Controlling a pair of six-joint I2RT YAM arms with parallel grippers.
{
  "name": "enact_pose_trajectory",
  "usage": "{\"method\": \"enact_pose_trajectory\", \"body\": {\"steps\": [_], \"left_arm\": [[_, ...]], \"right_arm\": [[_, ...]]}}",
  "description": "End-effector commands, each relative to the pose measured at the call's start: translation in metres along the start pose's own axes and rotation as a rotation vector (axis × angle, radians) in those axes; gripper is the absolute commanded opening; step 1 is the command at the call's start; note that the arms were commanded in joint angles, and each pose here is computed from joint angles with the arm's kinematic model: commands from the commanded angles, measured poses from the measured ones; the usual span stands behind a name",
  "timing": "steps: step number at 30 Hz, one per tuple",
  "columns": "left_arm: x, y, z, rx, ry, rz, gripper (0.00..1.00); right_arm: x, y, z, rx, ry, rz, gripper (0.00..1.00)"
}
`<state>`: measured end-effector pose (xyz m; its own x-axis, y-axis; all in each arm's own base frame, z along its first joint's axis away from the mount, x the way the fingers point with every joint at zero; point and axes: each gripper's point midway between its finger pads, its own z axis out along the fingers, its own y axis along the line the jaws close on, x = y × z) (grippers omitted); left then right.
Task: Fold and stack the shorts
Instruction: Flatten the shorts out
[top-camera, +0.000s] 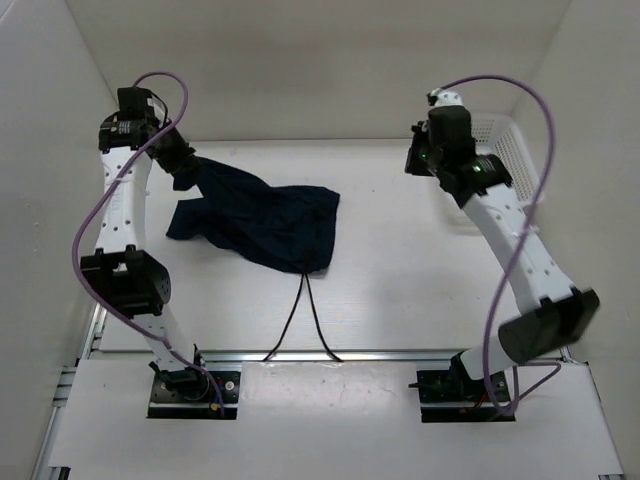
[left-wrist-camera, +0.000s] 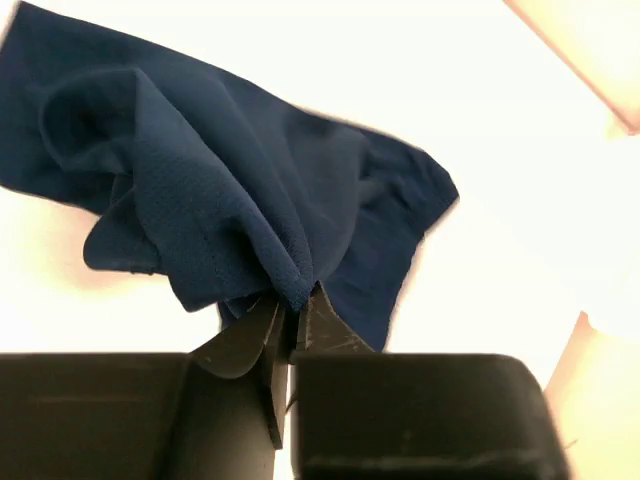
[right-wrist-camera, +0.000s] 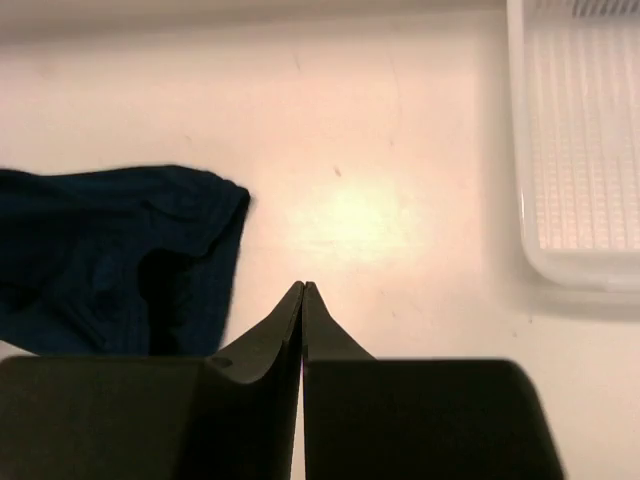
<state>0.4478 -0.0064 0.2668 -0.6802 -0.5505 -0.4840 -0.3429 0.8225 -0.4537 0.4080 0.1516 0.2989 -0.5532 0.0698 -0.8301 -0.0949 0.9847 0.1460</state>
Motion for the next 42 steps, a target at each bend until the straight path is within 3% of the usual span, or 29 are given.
{"method": "enact_pose_trajectory", "body": {"steps": [1,3,4,5,6,8,9,11,12,17,18,20,21,23,24,30,34,37,38,39,40,42], "left_arm": [[0.013,-0.004,-0.044,0.043,-0.013,0.004,0.15],[0.03,0.003,-0.053,0.048,-0.024,0.018,0.36],[0.056,0.026,-0.035,-0.008,0.04,-0.002,0.73],[0.065,0.035,-0.032,-0.029,0.045,-0.005,0.88],[0.071,0.041,-0.032,-0.043,0.031,-0.003,0.97],[0.091,0.075,-0.019,-0.12,0.083,-0.052,0.99],[0.095,0.084,-0.016,-0.143,0.093,-0.065,0.99],[0.093,0.1,-0.018,-0.183,0.08,-0.083,0.95],[0.092,0.103,-0.018,-0.197,0.073,-0.082,0.93],[0.088,0.113,-0.017,-0.252,0.053,-0.078,0.81],[0.091,0.115,-0.015,-0.254,0.057,-0.079,0.81],[0.106,0.127,0.001,-0.283,0.117,-0.09,0.92],[0.109,0.127,0.005,-0.276,0.125,-0.092,0.94],[0.131,0.134,0.017,-0.269,0.185,-0.117,0.98],[0.136,0.135,0.021,-0.266,0.195,-0.134,0.98],[0.16,0.146,0.051,-0.272,0.281,-0.159,1.0],[0.153,0.146,0.067,-0.271,0.3,-0.164,0.94],[0.147,0.142,0.078,-0.27,0.308,-0.157,0.71],[0.147,0.144,0.083,-0.275,0.318,-0.16,0.42],[0.147,0.141,0.086,-0.272,0.322,-0.152,0.23],[0.142,0.138,0.088,-0.257,0.319,-0.143,0.1],[0.137,0.135,0.092,-0.246,0.318,-0.143,0.1]], "right_arm": [[-0.026,0.002,-0.052,-0.052,-0.173,-0.015,0.0],[-0.017,0.007,-0.072,-0.125,-0.207,-0.012,0.0],[0.0,0.01,-0.07,-0.155,-0.17,-0.002,0.0],[0.033,0.01,-0.062,-0.18,-0.093,-0.003,0.0],[0.054,0.019,-0.057,-0.219,-0.035,0.009,0.0],[0.104,0.031,-0.044,-0.279,0.105,0.015,0.04],[0.119,0.041,-0.042,-0.313,0.155,0.018,0.22],[0.143,0.055,-0.028,-0.348,0.251,0.012,0.4],[0.15,0.071,-0.028,-0.404,0.291,0.0,0.62],[0.17,0.127,0.006,-0.481,0.427,-0.088,0.74],[0.151,0.146,0.01,-0.522,0.396,-0.092,0.77],[0.175,0.169,0.035,-0.544,0.495,-0.122,0.82],[0.154,0.188,0.038,-0.599,0.469,-0.115,0.83],[0.179,0.213,0.062,-0.625,0.552,-0.118,0.86],[0.158,0.229,0.067,-0.662,0.503,-0.116,0.86],[0.204,0.278,0.127,-0.696,0.619,-0.057,0.82],[0.2,0.297,0.151,-0.713,0.598,-0.014,0.66],[0.191,0.299,0.152,-0.707,0.57,-0.005,0.19],[0.191,0.296,0.152,-0.689,0.565,-0.007,0.0],[0.167,0.298,0.142,-0.696,0.501,-0.008,0.0],[0.172,0.288,0.145,-0.644,0.495,-0.012,0.0],[0.139,0.283,0.125,-0.63,0.409,-0.021,0.0]]}}
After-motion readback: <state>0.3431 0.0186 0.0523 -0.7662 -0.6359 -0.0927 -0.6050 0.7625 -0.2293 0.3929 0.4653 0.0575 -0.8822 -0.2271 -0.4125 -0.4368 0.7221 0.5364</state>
